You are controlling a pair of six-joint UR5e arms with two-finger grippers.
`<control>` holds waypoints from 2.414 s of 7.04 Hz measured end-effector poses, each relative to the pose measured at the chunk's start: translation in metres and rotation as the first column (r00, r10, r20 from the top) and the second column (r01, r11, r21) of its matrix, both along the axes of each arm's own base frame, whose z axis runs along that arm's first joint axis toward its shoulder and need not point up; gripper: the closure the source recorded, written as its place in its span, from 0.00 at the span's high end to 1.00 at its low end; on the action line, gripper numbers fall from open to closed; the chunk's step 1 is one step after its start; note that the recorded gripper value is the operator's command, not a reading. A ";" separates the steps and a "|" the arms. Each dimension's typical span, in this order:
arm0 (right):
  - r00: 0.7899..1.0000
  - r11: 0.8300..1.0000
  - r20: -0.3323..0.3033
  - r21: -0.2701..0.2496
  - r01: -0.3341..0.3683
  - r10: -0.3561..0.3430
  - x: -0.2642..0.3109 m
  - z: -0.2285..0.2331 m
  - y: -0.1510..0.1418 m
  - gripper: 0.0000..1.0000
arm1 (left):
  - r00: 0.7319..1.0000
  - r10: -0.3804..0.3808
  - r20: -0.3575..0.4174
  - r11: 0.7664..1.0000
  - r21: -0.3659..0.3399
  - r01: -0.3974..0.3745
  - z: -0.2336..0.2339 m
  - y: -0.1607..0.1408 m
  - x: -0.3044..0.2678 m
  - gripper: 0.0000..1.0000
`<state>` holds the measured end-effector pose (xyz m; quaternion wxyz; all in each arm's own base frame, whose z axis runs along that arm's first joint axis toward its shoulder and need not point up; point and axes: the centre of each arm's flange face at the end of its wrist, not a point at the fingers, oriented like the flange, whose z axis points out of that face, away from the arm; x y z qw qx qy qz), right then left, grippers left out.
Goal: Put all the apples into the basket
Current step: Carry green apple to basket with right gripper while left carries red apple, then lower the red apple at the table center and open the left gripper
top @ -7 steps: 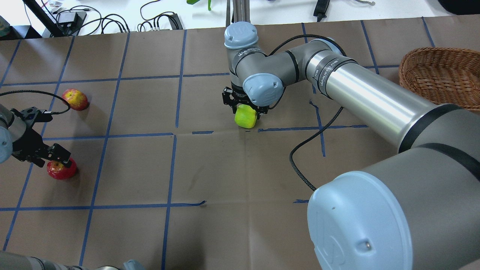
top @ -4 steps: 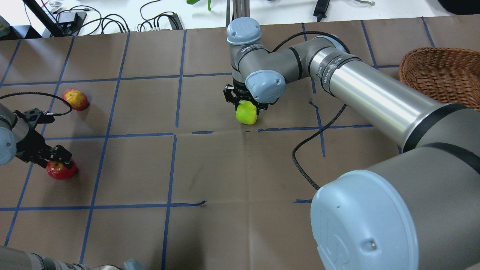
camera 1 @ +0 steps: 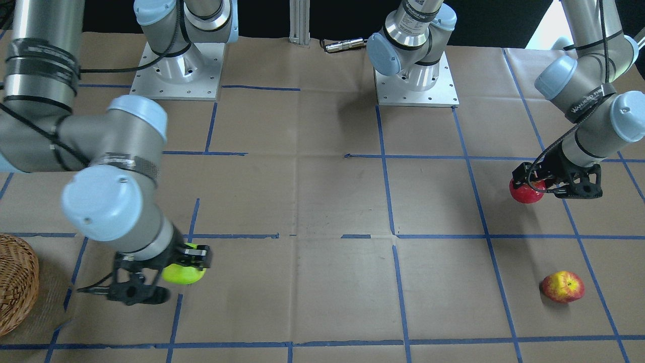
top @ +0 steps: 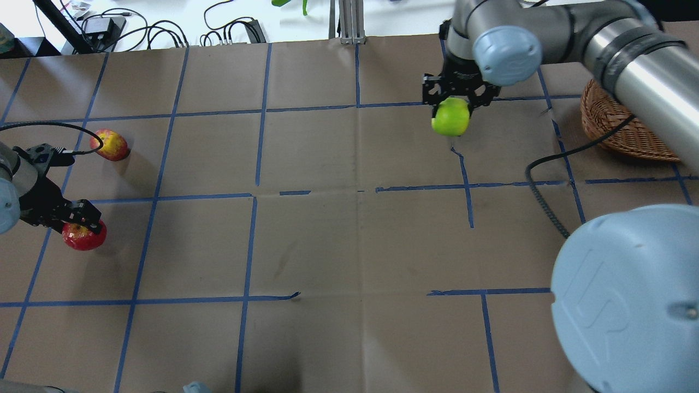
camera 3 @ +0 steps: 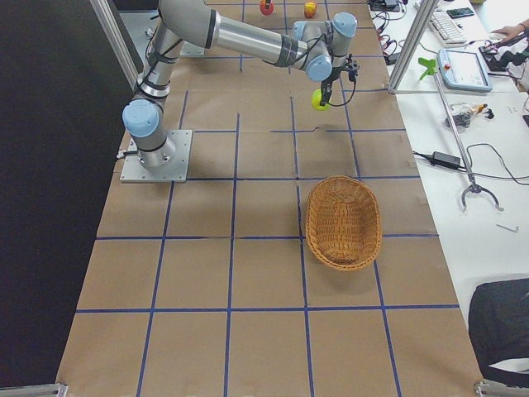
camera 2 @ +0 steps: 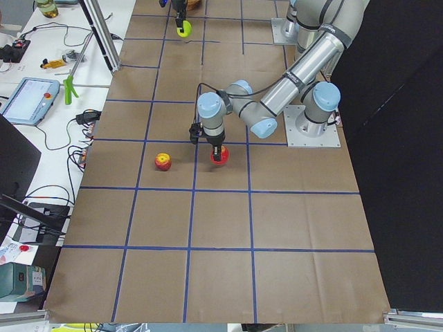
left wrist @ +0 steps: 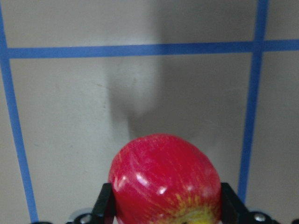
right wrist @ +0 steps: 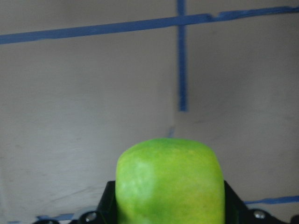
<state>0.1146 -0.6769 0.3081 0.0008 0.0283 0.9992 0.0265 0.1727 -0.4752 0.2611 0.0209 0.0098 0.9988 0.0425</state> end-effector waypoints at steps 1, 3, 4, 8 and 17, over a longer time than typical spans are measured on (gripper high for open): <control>0.999 0.999 -0.017 0.006 -0.047 0.047 -0.080 0.009 -0.005 0.22 | 1.000 -0.018 0.019 0.999 -0.036 0.019 0.031 -0.006 -0.054 0.37; 0.988 0.989 -0.058 0.023 -0.144 0.145 -0.233 0.015 -0.003 0.11 | 0.998 -0.033 -0.055 0.996 -0.086 0.028 0.055 -0.011 -0.200 0.34; 0.980 0.985 -0.099 0.051 -0.167 0.171 -0.298 0.011 -0.001 0.09 | 0.995 -0.040 -0.097 0.997 -0.076 0.032 0.048 -0.007 -0.272 0.34; 0.968 0.978 -0.142 0.066 -0.200 0.208 -0.457 -0.039 -0.015 0.20 | 0.974 -0.194 -0.118 0.979 -0.079 0.185 -0.012 -0.054 -0.471 0.34; 0.982 0.980 -0.003 0.071 -0.186 0.187 -0.387 0.007 -0.014 0.99 | 0.967 -0.228 -0.116 0.970 -0.109 0.216 0.025 -0.114 -0.501 0.98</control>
